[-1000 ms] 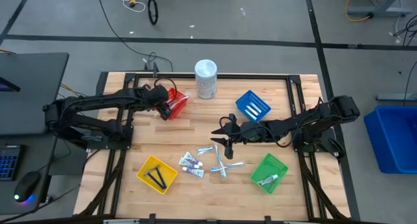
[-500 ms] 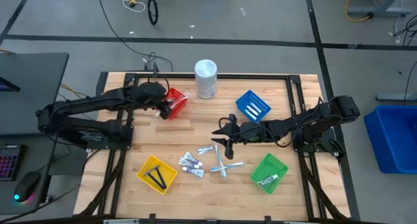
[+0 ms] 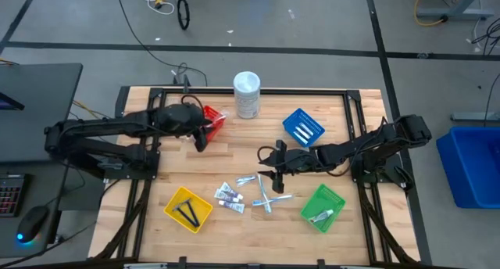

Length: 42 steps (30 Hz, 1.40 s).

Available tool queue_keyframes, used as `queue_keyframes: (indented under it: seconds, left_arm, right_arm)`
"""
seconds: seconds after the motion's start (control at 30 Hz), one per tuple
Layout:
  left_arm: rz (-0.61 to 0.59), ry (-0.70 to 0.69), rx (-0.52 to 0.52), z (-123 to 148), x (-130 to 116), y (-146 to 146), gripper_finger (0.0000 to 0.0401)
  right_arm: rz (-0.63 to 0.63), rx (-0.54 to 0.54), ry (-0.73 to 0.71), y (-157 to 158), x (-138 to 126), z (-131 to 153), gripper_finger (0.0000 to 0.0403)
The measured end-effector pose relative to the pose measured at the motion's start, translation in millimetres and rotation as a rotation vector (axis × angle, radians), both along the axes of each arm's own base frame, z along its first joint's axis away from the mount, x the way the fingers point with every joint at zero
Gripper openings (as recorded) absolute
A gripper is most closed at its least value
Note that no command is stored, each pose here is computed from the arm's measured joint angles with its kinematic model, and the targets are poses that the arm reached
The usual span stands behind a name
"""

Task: Pick & Place Travel size toiletries
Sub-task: Put the silver nail clipper into the blue basket

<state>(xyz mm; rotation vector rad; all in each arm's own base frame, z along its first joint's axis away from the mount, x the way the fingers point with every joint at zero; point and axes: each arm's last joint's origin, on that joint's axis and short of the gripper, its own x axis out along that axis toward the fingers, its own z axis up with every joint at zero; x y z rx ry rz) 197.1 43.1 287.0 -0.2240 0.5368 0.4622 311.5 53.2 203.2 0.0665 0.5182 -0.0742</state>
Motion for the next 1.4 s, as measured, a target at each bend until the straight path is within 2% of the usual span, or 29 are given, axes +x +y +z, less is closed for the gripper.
queue_keyframes:
  seconds: [0.27,0.43,0.9,1.2,1.4]
  left_arm:
    - [-0.067,-0.095,0.013,7.8,7.2,-13.3,0.0111]
    - [-0.117,-0.098,0.028,8.4,9.1,-21.8,0.0092]
    - [-0.241,-0.137,0.026,11.6,11.7,-47.9,0.0036]
    - [-0.233,-0.142,0.050,12.4,11.4,-54.8,0.0009]
    - [-0.245,-0.135,0.048,10.5,13.8,-57.8,0.0011]
  right_arm:
    - [0.038,0.013,0.049,0.4,-2.2,-3.9,0.0190]
    - [0.038,0.012,0.053,0.4,-2.4,-4.2,0.0191]
    - [0.038,0.014,0.045,0.4,-2.0,-3.5,0.0154]
    - [0.038,0.014,0.046,0.4,-2.0,-3.6,0.0131]
    - [0.038,0.013,0.046,0.4,-2.1,-3.6,0.0123]
